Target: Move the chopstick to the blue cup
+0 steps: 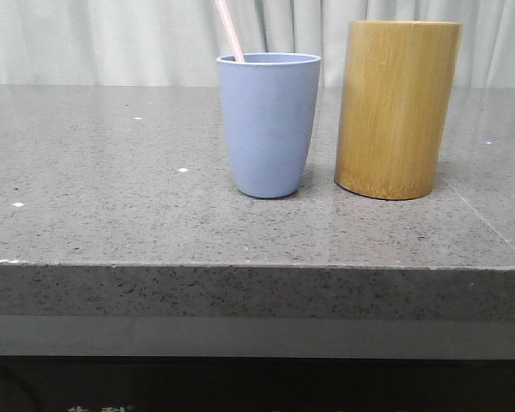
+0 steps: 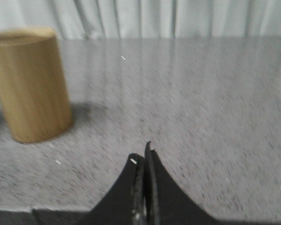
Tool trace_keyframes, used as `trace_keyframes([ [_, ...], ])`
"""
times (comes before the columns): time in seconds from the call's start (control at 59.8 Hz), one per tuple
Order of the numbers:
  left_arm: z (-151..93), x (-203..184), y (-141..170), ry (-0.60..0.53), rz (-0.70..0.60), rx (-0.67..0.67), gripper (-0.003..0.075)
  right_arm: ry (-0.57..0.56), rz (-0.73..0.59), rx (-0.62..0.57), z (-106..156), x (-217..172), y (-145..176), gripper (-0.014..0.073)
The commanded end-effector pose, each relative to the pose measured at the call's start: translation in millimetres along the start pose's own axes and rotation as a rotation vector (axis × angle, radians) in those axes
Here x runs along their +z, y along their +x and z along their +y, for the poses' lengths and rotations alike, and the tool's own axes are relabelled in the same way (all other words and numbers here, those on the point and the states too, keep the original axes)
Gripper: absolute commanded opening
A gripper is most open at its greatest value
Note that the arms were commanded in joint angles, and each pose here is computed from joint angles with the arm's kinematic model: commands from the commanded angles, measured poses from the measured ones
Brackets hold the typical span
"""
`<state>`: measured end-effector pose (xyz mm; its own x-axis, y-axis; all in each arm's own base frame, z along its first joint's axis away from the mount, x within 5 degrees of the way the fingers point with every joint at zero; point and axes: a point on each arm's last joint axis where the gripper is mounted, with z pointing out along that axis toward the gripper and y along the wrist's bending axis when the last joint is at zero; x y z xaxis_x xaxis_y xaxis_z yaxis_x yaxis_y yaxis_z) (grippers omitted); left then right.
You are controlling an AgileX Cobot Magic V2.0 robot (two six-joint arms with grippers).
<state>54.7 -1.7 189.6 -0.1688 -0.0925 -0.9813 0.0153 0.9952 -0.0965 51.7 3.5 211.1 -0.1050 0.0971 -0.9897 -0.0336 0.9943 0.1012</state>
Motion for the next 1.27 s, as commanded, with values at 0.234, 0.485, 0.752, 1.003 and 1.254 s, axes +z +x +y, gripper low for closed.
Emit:
trace_keyframes([
  [0.234,-1,-1,-5,0.011,-0.093,-0.015,-0.0019,0.029,-0.073,-0.001,-4,5,14,-0.0087],
  [0.485,-1,-1,-5,0.011,-0.093,-0.015,-0.0019,0.029,-0.072,-0.001,-4,5,14,-0.0087],
  [0.752,-1,-1,-5,0.011,-0.093,-0.015,-0.0019,0.029,-0.072,-0.001,-4,5,14,-0.0087],
  [1.003,-1,-1,-5,0.011,-0.093,-0.015,-0.0019,0.029,-0.072,-0.001,-4,5,14,-0.0087],
  [1.254,-1,-1,-5,0.011,-0.093,-0.015,-0.0019,0.029,-0.072,-0.001,-4,5,14,-0.0087],
])
